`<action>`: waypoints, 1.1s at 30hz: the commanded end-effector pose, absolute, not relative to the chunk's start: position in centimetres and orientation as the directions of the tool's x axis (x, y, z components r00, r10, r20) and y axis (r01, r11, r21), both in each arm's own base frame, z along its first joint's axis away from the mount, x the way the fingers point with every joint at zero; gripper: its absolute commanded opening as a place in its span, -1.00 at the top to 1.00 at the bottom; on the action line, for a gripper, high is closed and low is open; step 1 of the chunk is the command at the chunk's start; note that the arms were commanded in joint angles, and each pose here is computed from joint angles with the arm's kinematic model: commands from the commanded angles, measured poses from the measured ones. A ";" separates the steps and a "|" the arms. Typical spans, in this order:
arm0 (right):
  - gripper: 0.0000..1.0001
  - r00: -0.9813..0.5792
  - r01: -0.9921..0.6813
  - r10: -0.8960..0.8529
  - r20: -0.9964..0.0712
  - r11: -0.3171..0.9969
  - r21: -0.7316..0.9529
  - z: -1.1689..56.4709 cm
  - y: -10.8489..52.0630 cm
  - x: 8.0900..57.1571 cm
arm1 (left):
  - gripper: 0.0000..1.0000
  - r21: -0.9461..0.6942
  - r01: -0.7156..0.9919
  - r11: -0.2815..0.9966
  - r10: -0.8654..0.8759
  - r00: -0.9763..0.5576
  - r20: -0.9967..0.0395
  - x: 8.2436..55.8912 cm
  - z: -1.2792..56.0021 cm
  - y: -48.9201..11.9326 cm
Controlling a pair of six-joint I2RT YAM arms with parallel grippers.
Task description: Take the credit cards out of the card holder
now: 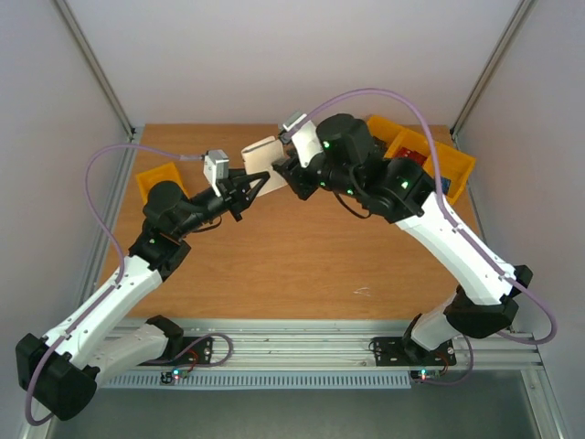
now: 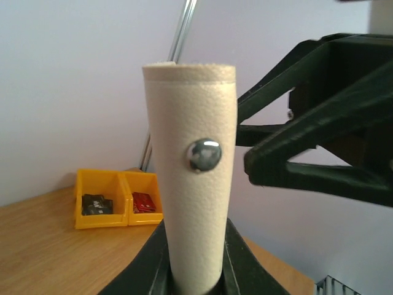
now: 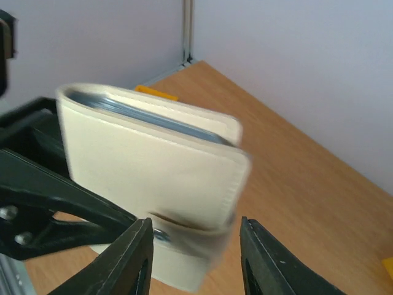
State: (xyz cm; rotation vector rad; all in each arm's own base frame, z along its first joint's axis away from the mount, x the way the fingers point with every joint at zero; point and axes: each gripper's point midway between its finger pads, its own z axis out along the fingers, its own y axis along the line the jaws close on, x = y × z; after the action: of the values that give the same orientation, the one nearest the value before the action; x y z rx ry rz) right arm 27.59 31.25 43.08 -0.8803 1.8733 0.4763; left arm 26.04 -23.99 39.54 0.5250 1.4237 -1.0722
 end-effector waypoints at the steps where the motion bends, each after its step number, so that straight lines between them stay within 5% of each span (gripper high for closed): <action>1: 0.20 -0.199 -0.678 -0.309 -0.930 0.729 -0.097 45.1 32.6 28.2 | 0.99 -0.244 0.833 0.496 -0.300 -0.100 -0.949 25.9 41.3 -23.5; 22: 0.08 -0.408 -0.654 -0.288 -0.866 0.755 0.058 39.8 34.8 28.7 | 0.99 -0.272 0.802 0.532 -0.328 -0.101 -0.939 26.7 41.4 -22.9; 33: -0.01 -0.443 -0.589 -0.341 -0.829 0.808 -0.017 36.8 34.2 30.3 | 0.99 -0.255 0.807 0.533 -0.330 -0.079 -0.941 26.7 41.7 -22.9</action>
State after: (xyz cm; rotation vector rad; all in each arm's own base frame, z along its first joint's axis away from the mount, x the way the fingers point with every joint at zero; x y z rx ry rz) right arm 29.67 34.36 40.27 -0.6757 1.9843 0.4369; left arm 27.89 -22.92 37.73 0.4324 1.5100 -0.9777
